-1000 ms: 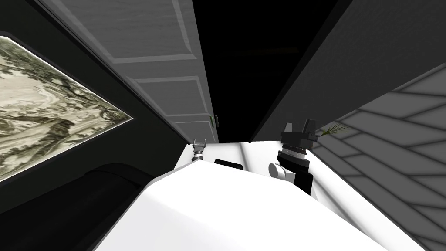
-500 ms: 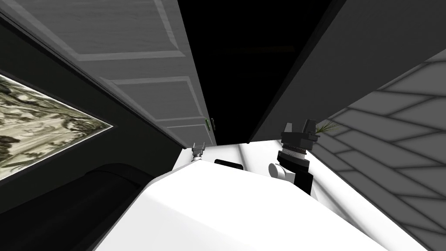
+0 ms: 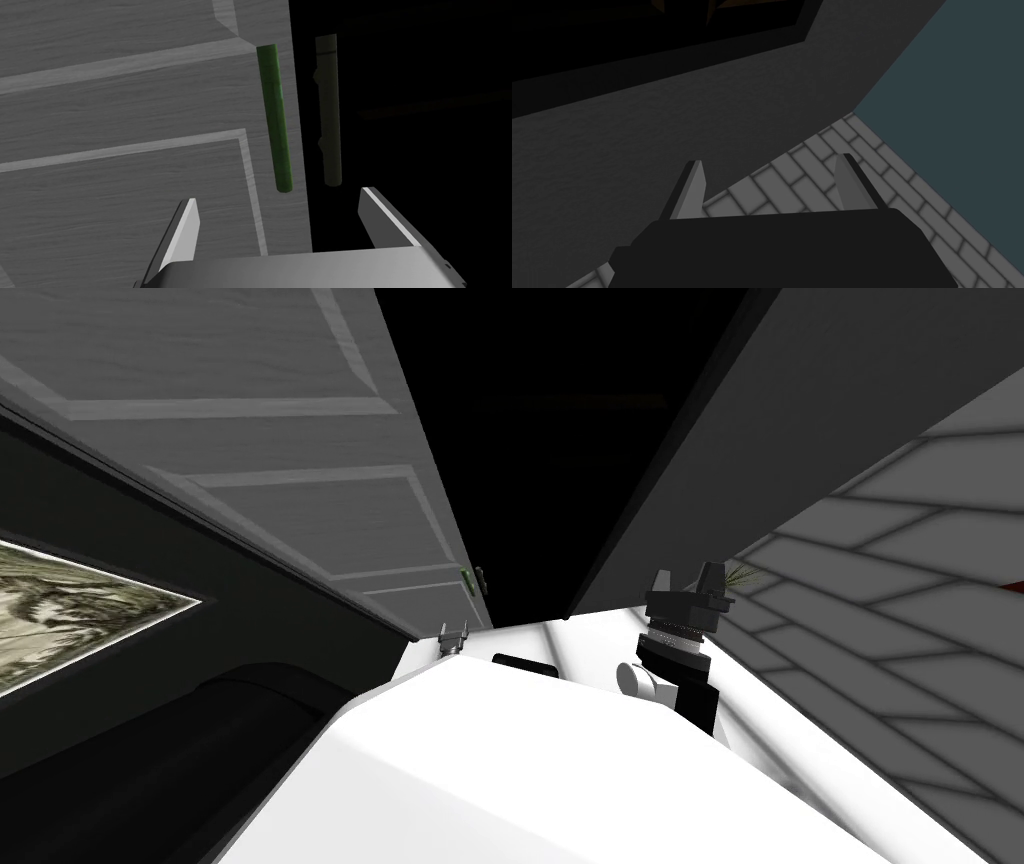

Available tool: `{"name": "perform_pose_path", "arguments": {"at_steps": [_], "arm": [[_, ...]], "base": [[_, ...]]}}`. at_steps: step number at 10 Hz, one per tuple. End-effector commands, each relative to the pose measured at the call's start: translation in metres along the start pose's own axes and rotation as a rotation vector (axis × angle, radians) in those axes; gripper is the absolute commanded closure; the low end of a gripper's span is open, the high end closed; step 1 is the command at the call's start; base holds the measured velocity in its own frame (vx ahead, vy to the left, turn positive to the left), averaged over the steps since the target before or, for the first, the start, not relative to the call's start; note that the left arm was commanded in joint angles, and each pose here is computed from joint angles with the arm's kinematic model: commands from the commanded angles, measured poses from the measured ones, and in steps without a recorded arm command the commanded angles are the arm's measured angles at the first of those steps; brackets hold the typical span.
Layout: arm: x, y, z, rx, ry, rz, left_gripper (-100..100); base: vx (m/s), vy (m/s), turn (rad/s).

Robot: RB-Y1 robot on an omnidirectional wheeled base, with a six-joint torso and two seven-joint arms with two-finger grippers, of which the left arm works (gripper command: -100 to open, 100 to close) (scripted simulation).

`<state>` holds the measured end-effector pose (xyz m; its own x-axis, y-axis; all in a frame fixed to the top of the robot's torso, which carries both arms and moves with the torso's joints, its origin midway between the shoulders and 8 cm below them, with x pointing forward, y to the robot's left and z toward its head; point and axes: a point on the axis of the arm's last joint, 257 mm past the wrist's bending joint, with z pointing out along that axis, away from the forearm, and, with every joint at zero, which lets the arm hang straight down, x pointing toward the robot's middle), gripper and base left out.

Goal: Pull the door open

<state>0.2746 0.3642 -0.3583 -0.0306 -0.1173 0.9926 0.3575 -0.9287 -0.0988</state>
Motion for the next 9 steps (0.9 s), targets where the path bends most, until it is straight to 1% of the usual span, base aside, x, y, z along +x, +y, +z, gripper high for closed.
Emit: {"name": "perform_pose_path", "arguments": {"at_steps": [1,2,4,6,7,8,9], "arm": [[-0.008,-0.005,-0.0042,0.008,-0.018,-0.023,-100],[-0.015,-0.01,-0.0086,0.015,-0.033,-0.04,-100],[-0.023,-0.015,-0.0139,0.024,-0.05,-0.061,-100],[-0.031,-0.022,-0.0193,0.035,-0.067,-0.086,-100],[-0.034,-0.024,-0.0204,0.039,-0.072,-0.095,-100],[-0.032,-0.023,-0.019,0.036,-0.068,-0.088,-100],[-0.04,-0.033,-0.0286,0.048,-0.093,-0.076,-100]], "base": [[0.148,0.02,-0.098],[0.167,0.033,-0.12],[0.152,0.057,-0.109],[0.198,0.064,-0.112],[0.197,0.052,-0.085],[0.08,0.027,-0.013],[-0.07,-0.007,0.095]]}}
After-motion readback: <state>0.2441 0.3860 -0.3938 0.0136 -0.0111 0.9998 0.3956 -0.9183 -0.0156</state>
